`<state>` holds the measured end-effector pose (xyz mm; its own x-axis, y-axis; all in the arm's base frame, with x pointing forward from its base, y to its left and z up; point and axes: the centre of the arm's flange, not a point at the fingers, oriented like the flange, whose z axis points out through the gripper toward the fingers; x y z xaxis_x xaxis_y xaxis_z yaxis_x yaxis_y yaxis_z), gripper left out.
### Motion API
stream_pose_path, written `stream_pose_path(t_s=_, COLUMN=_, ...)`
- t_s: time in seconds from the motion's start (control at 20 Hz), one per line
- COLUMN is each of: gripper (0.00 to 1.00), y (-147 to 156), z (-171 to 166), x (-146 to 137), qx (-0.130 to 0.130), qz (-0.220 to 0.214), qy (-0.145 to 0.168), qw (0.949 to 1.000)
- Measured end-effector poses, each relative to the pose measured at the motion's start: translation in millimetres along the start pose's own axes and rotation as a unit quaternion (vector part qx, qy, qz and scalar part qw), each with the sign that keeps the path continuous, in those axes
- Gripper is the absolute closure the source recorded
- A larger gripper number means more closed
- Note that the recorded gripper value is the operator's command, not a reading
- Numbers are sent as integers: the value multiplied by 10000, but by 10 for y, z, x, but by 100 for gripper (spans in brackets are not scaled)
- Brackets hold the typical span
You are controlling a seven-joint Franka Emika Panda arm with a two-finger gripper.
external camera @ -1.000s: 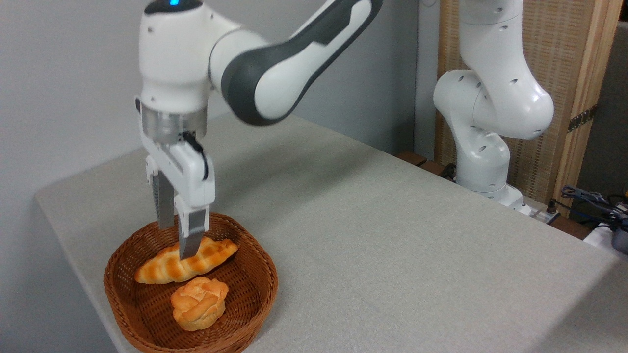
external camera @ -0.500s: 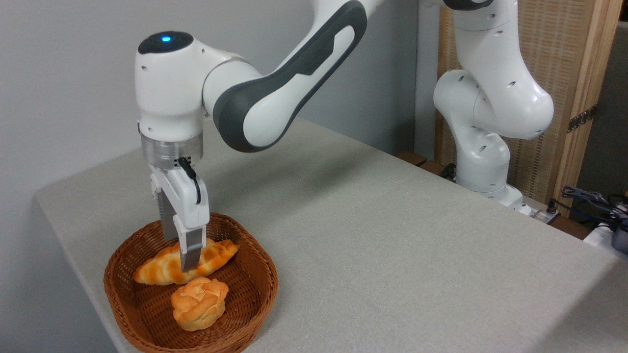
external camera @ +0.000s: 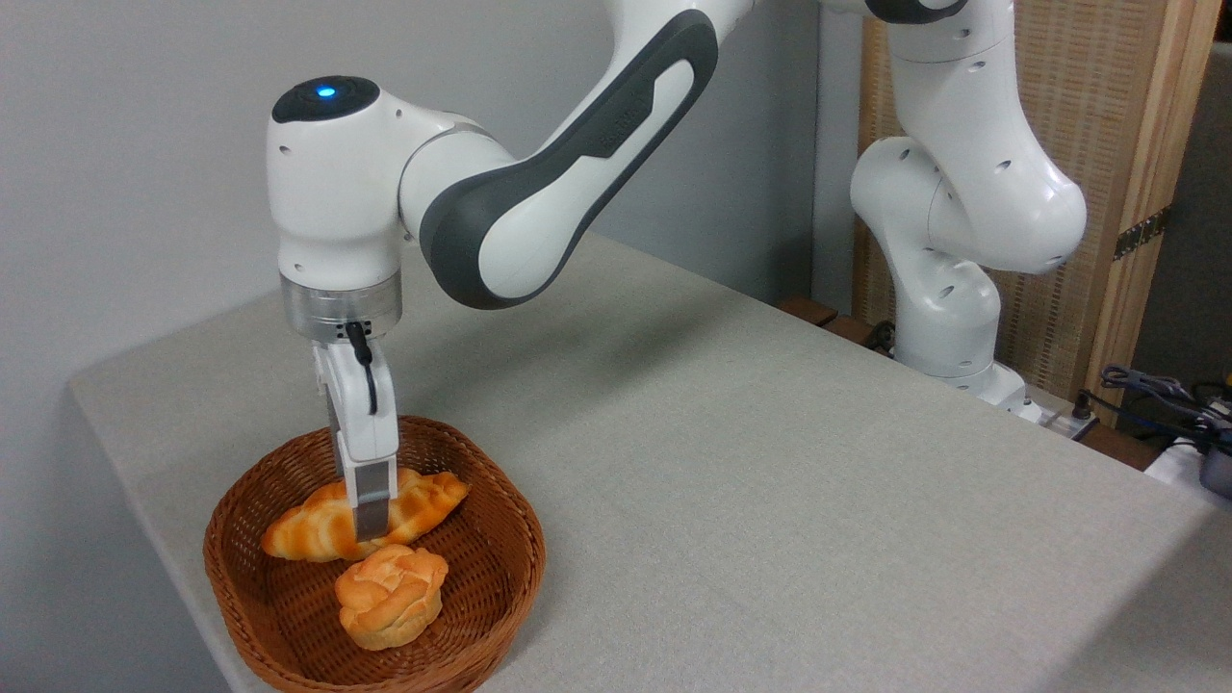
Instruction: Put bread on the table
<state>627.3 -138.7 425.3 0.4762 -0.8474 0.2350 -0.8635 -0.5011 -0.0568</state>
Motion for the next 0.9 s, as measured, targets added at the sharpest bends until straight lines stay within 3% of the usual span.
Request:
stream_pose_path(t_s=0.05, gripper=35, y=-3, z=1, x=-5, qx=25, qz=82, qy=-35, qw=10000)
stream_pose_path(t_s=0.1, gripper=49, y=-5, z=4, x=-10, qx=58, qz=139, qy=-80, qw=9999)
stream_pose_path(t_s=0.25, gripper=73, y=-7, z=4, x=-13, qx=95, qz=203, qy=-129, qw=9997)
stream_pose_path(t_s=0.9, gripper=92, y=-3, z=5, x=-10, qx=96, qz=360, qy=-139, qw=9992)
